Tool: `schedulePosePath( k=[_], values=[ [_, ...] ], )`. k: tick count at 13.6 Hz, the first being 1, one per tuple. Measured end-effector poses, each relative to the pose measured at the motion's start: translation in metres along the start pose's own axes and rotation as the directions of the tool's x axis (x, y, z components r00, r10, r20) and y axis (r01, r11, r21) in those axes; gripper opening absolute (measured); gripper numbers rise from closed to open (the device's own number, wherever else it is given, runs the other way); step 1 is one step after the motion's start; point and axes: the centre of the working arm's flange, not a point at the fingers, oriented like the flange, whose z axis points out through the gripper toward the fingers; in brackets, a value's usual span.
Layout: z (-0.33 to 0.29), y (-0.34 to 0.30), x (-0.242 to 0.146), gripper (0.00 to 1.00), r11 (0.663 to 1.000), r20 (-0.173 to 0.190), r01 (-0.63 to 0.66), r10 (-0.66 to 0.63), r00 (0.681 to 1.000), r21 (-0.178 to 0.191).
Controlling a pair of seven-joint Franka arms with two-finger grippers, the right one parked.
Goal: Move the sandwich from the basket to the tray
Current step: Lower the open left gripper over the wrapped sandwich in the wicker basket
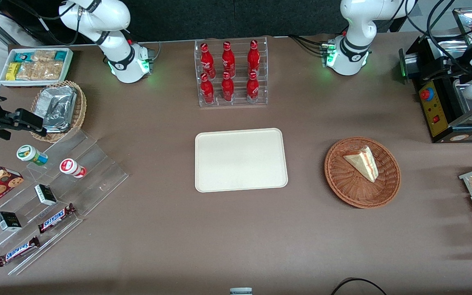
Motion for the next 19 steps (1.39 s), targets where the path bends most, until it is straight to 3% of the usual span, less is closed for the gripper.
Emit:
schedulePosePath(
  k=[5,10,13,16,19],
  values=[
    [0.008,-0.001,0.011,1.0,1.0,-0.003,0.011,-0.011,1.0,0.009],
    [0.095,0.003,0.077,1.0,0.983,-0.015,0.183,-0.183,0.983,0.009],
    [0.152,0.008,0.096,1.0,0.927,-0.027,0.376,-0.376,0.926,0.002],
    [0.217,0.031,0.107,1.0,0.847,-0.069,0.53,-0.531,0.845,-0.023],
    [0.274,0.052,0.105,1.0,0.805,-0.104,0.59,-0.592,0.799,-0.054]
  ],
)
